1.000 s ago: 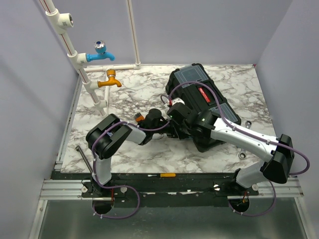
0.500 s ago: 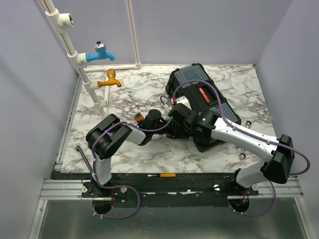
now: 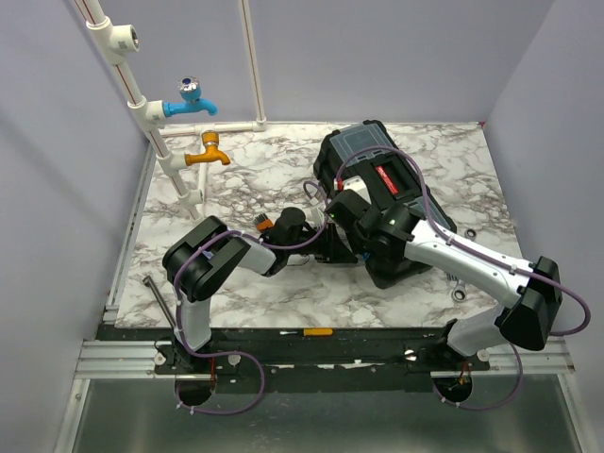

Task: Pack the tool kit
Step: Close the toolbox at the center of the board.

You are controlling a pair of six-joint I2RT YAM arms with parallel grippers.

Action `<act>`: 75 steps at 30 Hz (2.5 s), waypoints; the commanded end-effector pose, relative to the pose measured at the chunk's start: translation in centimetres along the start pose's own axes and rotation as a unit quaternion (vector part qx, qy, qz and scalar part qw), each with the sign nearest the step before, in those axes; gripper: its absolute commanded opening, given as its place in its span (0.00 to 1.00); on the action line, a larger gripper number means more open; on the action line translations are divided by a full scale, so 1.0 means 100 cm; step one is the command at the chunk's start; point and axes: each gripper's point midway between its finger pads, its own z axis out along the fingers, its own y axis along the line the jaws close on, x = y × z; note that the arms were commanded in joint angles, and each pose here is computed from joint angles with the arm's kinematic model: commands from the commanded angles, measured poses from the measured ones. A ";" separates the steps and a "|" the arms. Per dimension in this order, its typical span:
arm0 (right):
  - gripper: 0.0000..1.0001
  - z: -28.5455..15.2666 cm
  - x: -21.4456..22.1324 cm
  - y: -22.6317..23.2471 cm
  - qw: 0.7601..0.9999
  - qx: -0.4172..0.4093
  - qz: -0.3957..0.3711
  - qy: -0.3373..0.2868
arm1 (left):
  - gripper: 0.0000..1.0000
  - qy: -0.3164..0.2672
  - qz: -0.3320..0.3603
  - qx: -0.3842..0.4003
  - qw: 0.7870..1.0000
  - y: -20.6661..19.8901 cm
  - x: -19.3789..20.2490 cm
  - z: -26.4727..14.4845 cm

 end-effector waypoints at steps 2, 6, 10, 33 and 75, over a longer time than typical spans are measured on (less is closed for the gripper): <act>0.01 0.005 0.010 -0.026 0.999 0.037 -0.005 0.012 | 0.30 -0.004 0.020 0.014 1.000 -0.006 -0.001 0.000; 0.01 -0.008 -0.004 -0.025 1.000 0.017 0.006 -0.009 | 0.30 -0.004 0.019 0.014 1.000 -0.007 -0.001 0.000; 0.01 -0.020 -0.018 -0.029 0.999 0.017 0.009 -0.026 | 0.30 -0.004 0.022 0.017 1.000 -0.009 -0.003 0.001; 0.15 -0.028 -0.016 -0.043 0.999 0.045 -0.009 -0.019 | 0.30 -0.004 0.028 0.018 0.999 -0.014 -0.005 0.000; 0.30 -0.004 0.020 -0.039 0.998 0.050 -0.029 0.030 | 0.30 -0.035 0.022 -0.021 0.999 0.000 -0.009 -0.023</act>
